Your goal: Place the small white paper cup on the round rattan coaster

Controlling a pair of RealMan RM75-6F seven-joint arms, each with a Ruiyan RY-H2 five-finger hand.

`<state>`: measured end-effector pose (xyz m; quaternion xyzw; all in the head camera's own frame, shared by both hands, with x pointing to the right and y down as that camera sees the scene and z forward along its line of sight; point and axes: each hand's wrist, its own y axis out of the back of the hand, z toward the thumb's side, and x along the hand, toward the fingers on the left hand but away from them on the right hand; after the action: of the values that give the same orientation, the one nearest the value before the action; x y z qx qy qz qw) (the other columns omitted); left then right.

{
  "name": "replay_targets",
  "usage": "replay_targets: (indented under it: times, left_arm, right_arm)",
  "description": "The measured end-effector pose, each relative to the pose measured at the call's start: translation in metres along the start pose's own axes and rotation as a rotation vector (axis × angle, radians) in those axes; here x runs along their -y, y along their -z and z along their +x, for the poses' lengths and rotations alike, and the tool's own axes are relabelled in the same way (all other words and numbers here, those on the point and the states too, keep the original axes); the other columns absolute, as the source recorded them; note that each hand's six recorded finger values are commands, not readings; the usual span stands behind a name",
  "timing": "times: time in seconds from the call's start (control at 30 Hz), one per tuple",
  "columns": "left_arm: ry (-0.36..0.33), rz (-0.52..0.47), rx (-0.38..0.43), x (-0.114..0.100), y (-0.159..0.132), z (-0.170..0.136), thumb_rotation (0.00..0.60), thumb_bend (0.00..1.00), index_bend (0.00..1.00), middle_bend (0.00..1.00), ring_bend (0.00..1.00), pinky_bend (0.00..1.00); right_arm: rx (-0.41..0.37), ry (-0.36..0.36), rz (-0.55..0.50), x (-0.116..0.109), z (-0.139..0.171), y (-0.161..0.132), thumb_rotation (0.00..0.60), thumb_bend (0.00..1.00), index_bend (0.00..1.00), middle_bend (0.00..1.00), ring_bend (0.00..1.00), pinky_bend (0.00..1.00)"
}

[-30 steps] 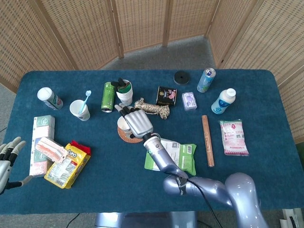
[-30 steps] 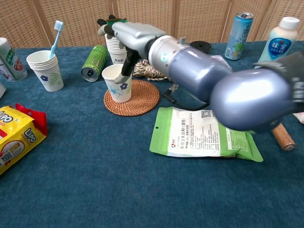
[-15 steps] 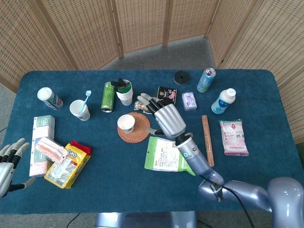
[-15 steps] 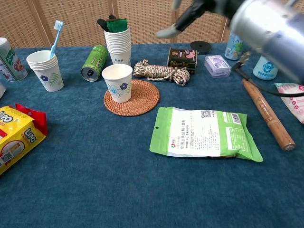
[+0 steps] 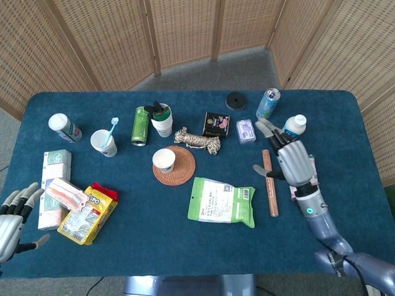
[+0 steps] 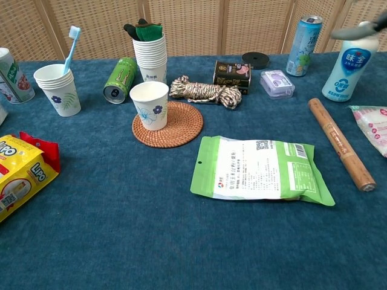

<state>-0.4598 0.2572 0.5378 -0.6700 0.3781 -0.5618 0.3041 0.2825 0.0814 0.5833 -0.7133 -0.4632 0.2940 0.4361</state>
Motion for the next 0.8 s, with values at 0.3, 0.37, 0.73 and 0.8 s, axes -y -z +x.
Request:
replay_targets:
  times: [0.3, 0.37, 0.73, 0.8]
  left_arm:
    - [-0.018, 0.047, -0.01, -0.001, -0.001, 0.0, 0.6, 0.21, 0.0, 0.0, 0.0, 0.0]
    - [-0.025, 0.056, -0.012, 0.0, -0.002, -0.001, 0.6, 0.21, 0.0, 0.0, 0.0, 0.0]
    - [-0.038, 0.059, 0.009, -0.001, -0.008, -0.006, 0.6, 0.22, 0.0, 0.0, 0.0, 0.0]
    - [-0.049, 0.062, 0.013, -0.003, -0.009, -0.007, 0.6, 0.22, 0.0, 0.0, 0.0, 0.0]
  right_arm:
    - [0.168, -0.101, 0.134, -0.025, 0.071, 0.057, 0.6, 0.06, 0.0, 0.0, 0.0, 0.21]
    - [0.205, -0.125, 0.149, -0.03, 0.087, 0.065, 0.6, 0.05, 0.0, 0.0, 0.0, 0.19]
    - [0.417, -0.181, 0.177, -0.055, 0.173, 0.085, 0.6, 0.08, 0.0, 0.0, 0.0, 0.04]
    - [0.439, -0.169, 0.165, -0.059, 0.184, 0.083, 0.6, 0.08, 0.0, 0.0, 0.0, 0.04]
